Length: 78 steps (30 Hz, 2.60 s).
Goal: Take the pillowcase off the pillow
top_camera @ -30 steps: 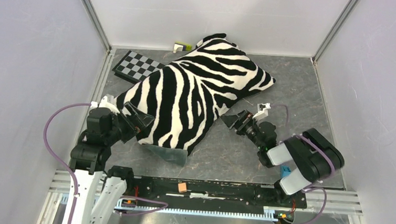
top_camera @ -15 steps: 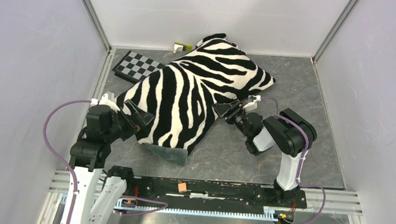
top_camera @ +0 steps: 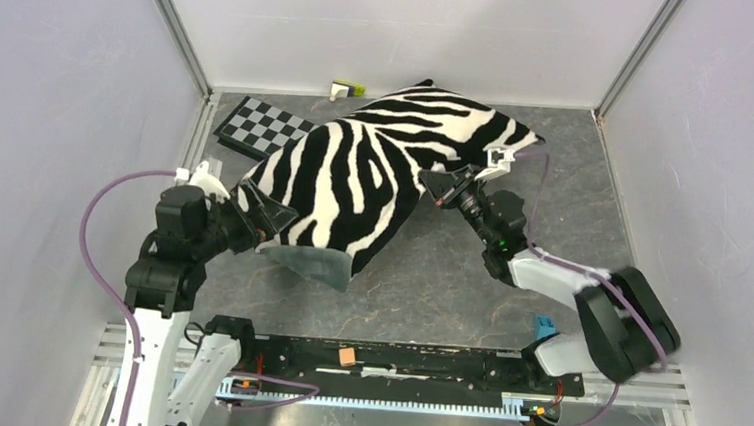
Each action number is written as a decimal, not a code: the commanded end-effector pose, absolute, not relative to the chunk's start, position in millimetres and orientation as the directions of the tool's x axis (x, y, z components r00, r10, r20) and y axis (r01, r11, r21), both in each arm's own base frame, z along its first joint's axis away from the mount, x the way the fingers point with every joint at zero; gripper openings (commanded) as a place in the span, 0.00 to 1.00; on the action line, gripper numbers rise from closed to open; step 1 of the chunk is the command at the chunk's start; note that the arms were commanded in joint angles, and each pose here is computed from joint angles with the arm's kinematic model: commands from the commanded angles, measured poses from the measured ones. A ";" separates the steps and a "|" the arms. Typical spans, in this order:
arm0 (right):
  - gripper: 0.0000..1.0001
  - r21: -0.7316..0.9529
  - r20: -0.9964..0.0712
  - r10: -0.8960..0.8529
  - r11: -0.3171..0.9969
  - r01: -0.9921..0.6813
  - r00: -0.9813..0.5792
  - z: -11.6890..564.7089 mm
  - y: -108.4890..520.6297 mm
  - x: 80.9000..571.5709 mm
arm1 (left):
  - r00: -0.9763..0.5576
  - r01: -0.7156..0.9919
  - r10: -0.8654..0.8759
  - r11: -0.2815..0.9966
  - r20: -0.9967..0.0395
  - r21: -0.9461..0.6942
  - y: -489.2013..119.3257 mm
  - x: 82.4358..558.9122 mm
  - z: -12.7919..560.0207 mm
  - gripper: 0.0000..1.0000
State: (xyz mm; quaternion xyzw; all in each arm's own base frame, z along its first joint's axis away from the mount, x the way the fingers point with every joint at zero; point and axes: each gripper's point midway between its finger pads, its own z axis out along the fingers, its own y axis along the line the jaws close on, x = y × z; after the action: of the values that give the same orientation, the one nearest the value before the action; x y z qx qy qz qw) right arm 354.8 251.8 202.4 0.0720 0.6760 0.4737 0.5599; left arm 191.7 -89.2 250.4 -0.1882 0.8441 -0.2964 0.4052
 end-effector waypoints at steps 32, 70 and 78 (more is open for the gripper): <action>0.98 0.202 -0.961 0.082 0.860 -0.468 -0.263 317.8 211.2 351.1 | -0.687 0.149 -0.507 0.603 -0.521 -0.784 -141.4 213.2 262.8 0.98; 0.91 -0.350 -0.888 -0.397 0.911 -0.218 -0.234 244.2 235.2 307.3 | -0.802 -0.026 -0.518 0.527 -0.296 -0.850 -213.2 298.0 138.7 0.99; 0.82 -0.372 -0.869 -0.414 0.908 -0.194 -0.273 244.5 207.7 314.2 | -0.781 0.057 -0.491 0.559 -0.386 -0.827 -228.3 297.0 175.9 0.98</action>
State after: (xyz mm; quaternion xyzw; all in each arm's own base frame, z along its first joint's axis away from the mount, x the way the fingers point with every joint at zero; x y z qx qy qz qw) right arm 311.6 215.9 239.4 -0.1988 0.7943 -0.0867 0.5675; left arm 286.6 -213.1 127.2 -0.1604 0.8482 -0.4376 0.2518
